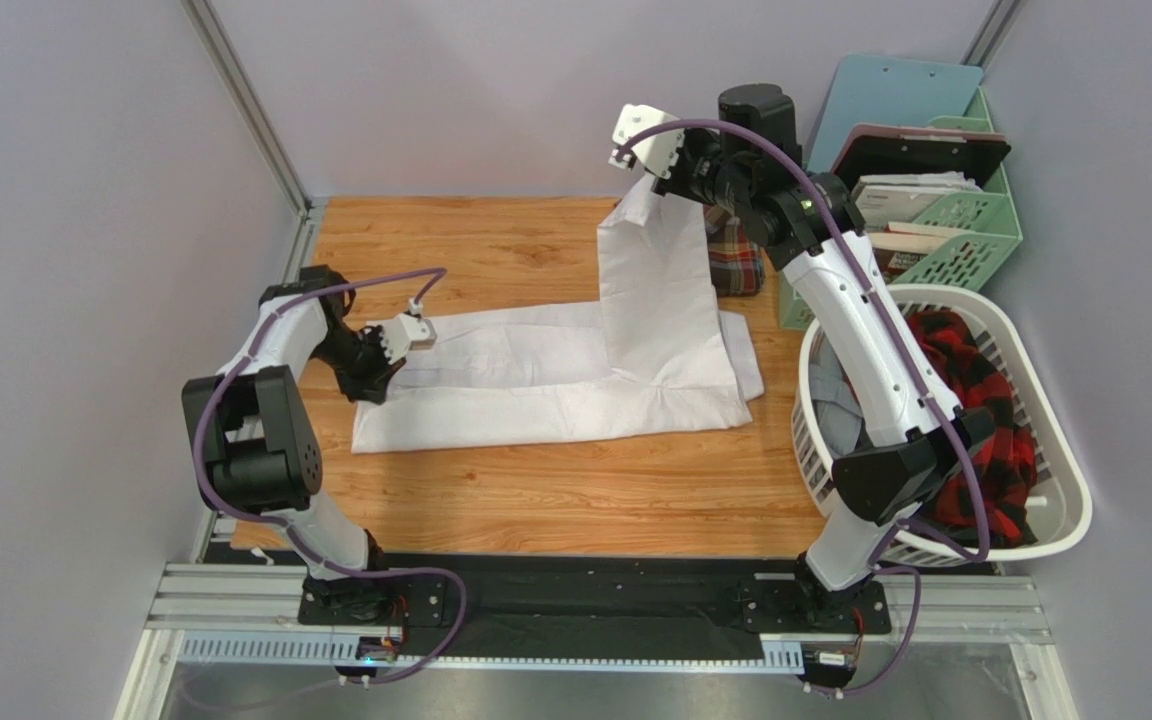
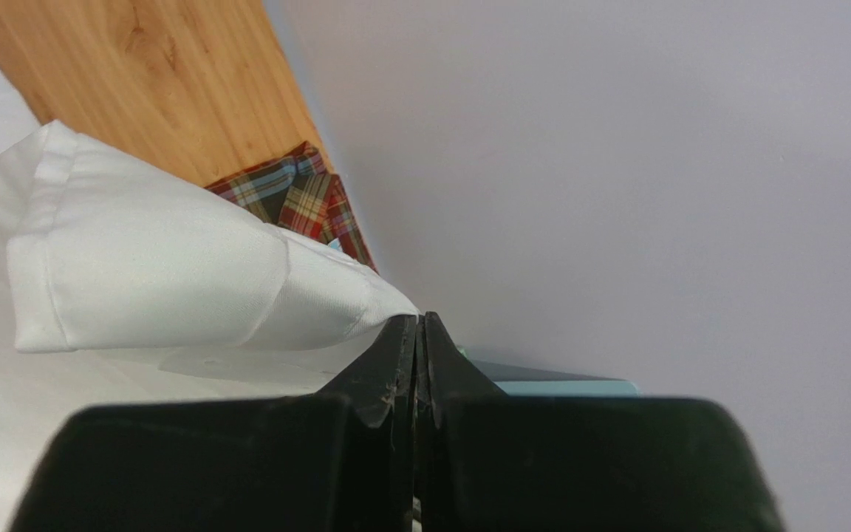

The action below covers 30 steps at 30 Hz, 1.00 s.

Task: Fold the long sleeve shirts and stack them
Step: Fold the shirt

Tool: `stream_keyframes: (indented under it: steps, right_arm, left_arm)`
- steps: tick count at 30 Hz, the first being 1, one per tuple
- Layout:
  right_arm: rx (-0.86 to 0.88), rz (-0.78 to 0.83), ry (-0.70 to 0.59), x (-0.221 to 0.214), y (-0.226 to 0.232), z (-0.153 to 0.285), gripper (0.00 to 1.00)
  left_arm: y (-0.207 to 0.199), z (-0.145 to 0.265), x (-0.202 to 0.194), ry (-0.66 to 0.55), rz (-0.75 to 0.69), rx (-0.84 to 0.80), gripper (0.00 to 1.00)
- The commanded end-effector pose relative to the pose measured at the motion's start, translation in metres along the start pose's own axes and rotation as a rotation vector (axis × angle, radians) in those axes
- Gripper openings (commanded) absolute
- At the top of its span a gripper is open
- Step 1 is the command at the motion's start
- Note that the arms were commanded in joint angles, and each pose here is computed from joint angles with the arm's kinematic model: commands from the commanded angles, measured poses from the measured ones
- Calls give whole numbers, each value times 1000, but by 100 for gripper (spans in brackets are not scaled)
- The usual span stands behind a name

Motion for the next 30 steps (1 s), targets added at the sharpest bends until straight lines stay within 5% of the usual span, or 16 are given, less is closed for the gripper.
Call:
stream_keyframes:
  steps: [1,23,25,30]
  right_arm:
    - [-106,33,-122,25,-18,-5,0]
    - [-10,77,-89,9,50,-93,0]
    - [7,64,-86,11,62,-100,0]
    - [55,60,-13,1,100,-112,0]
  left_arm:
    - [16,2,3,-34,28,48,0]
    - [21,-20,-12,6,200,47,0]
    - [23,-21,-12,-3,227,43,4]
    - [30,-11,-4,-58,279,85,40]
Point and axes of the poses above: each gripper's point midway between its finger pads, its own z axis back along the fingers, its own y axis along the line the jaws close on, x = y × z, the point moved 5 cm from there along z, back along the fingers, and after that the axes turned 10 degrees about -z, right-handed, at the moved point
